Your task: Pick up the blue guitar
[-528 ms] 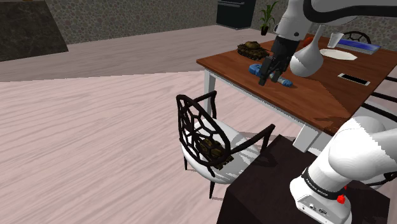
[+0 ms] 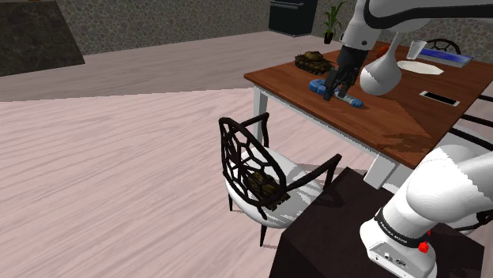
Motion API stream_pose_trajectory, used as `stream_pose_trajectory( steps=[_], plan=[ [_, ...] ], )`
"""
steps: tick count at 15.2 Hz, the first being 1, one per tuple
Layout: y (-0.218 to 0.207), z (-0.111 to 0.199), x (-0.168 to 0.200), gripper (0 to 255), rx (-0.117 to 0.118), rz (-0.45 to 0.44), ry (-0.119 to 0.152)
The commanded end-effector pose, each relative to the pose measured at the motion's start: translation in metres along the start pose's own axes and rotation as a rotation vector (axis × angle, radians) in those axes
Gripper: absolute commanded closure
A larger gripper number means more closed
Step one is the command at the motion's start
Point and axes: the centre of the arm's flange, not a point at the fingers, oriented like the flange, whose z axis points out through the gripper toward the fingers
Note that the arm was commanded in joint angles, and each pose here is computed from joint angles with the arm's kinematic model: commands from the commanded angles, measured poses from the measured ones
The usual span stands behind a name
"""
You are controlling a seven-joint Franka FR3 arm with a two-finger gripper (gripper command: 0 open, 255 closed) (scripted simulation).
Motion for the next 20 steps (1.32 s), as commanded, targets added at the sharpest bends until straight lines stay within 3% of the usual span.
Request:
stream_pose_trajectory(
  steps=[1,20],
  plan=[
    [0.027,0.002,0.013,0,-0.002,0.002,-0.007],
    [0.252,0.026,0.126,0,-0.014,0.031,-0.075]
  ],
)
